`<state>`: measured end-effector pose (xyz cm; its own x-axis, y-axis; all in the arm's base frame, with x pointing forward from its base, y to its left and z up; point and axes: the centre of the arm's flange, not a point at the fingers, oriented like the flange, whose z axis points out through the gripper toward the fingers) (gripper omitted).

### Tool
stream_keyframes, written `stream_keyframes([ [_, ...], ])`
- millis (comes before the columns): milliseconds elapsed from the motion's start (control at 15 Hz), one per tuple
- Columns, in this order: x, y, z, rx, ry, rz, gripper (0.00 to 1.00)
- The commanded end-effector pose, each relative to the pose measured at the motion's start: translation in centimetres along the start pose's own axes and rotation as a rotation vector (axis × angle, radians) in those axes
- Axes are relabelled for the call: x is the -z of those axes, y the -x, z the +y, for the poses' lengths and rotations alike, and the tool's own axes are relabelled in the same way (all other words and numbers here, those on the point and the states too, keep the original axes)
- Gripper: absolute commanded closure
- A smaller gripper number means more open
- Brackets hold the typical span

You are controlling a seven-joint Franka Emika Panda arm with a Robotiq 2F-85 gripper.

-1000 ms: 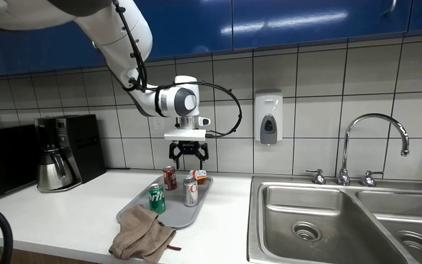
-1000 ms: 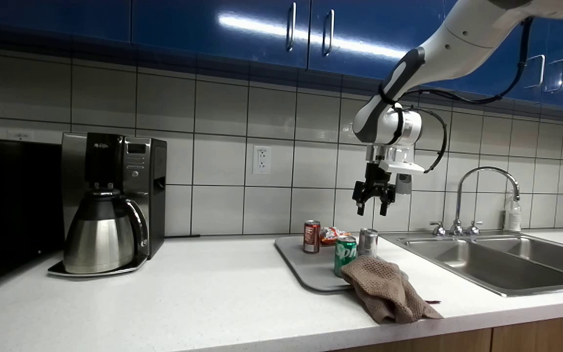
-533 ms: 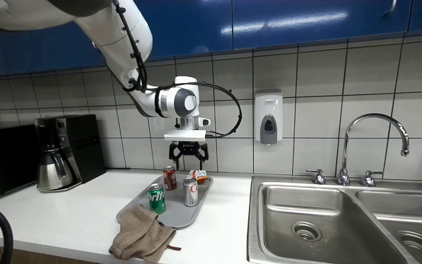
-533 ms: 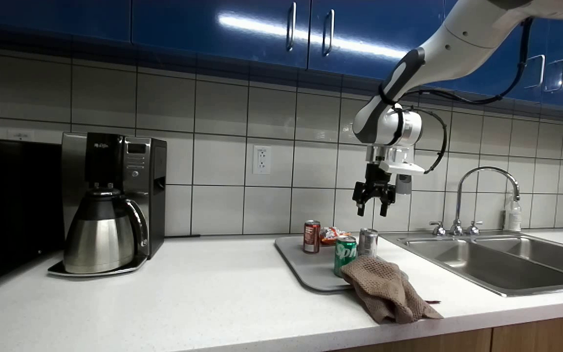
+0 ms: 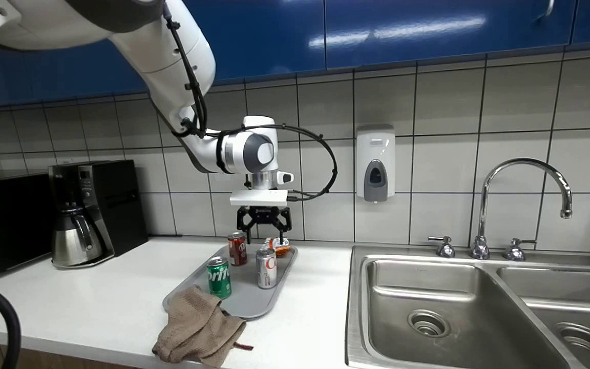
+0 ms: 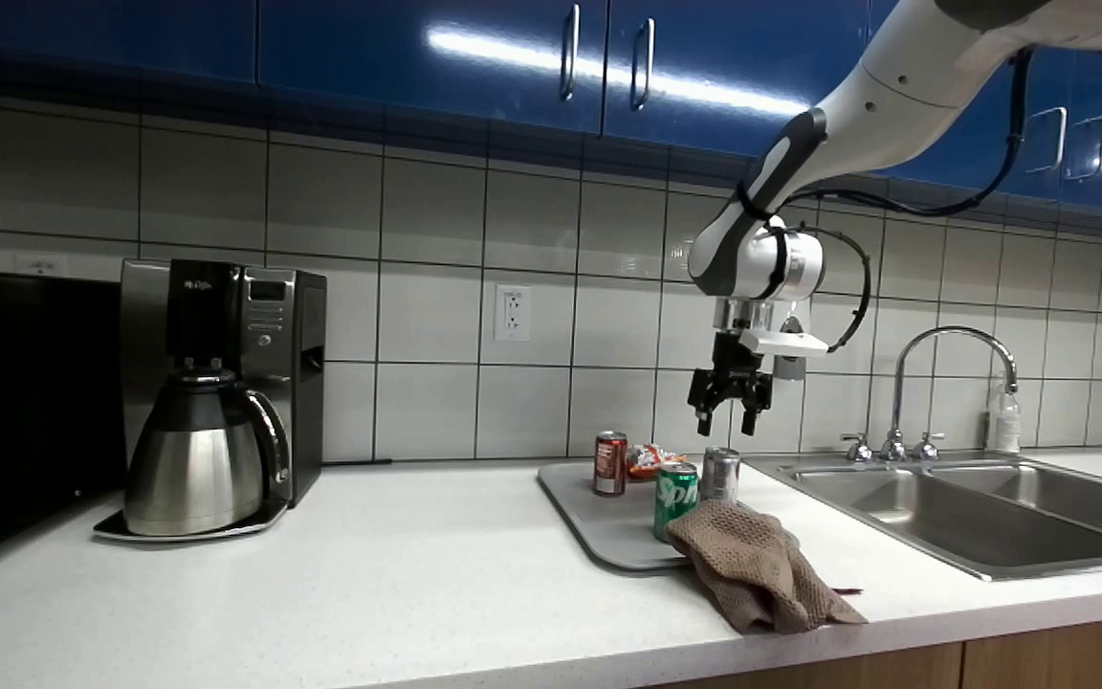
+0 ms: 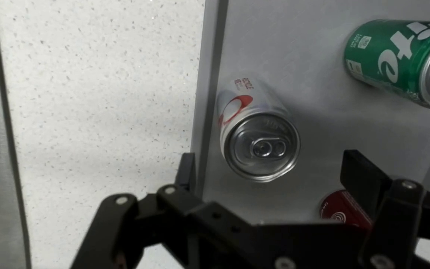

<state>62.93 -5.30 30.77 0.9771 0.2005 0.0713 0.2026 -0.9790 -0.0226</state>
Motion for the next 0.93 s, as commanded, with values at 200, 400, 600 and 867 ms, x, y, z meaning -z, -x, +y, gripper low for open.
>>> stream_keyframes([
  [200, -2.7, -1.0, -0.9, -0.011, 0.026, 0.020, 0.00],
  [400, -3.9, -1.3, -1.0, -0.027, 0.036, 0.021, 0.00],
  [600, -4.6, -1.3, -0.8, -0.042, 0.046, 0.022, 0.00],
  [867, -5.7, -1.3, -0.6, -0.059, 0.062, 0.016, 0.00],
])
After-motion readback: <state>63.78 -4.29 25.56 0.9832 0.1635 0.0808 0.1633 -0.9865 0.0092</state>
